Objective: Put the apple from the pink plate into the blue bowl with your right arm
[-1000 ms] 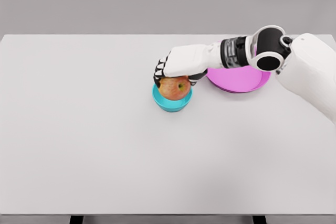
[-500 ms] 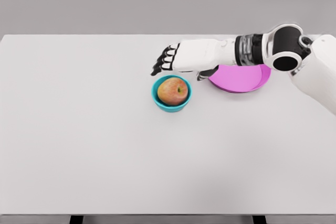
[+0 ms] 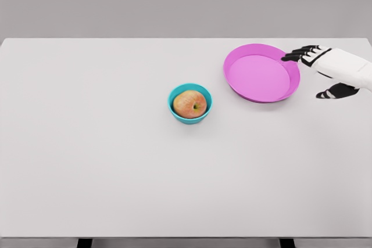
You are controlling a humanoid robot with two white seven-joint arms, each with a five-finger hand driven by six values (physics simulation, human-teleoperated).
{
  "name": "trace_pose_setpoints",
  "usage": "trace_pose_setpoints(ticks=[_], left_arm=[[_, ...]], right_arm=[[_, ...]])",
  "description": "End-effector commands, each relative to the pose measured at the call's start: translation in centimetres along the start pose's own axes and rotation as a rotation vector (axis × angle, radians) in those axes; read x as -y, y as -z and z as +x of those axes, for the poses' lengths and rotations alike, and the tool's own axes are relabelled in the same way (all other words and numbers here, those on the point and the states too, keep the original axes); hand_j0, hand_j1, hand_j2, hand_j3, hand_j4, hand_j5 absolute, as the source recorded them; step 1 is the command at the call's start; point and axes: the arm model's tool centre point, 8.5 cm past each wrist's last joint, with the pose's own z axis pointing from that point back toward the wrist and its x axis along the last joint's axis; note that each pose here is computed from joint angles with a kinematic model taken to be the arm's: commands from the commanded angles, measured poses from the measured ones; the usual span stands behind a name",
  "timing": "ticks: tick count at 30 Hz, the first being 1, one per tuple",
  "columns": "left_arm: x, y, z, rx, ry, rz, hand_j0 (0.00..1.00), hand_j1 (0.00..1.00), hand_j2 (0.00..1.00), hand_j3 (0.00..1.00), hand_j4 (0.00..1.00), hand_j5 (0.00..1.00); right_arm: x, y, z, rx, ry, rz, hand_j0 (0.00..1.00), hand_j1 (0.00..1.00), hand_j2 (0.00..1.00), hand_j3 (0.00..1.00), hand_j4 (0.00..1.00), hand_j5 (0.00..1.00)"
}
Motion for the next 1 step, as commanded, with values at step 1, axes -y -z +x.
trace_pose_setpoints(ticks=[1], left_arm=[[0.0,0.0,-0.01,0.0,0.0,0.0,1.0,1.0,1.0,1.0,1.0,1.0]], right_arm=[[1.08,-0.71,-0.33,-0.016,-0.004,-0.037,1.0,1.0,1.0,1.0,1.0,1.0]])
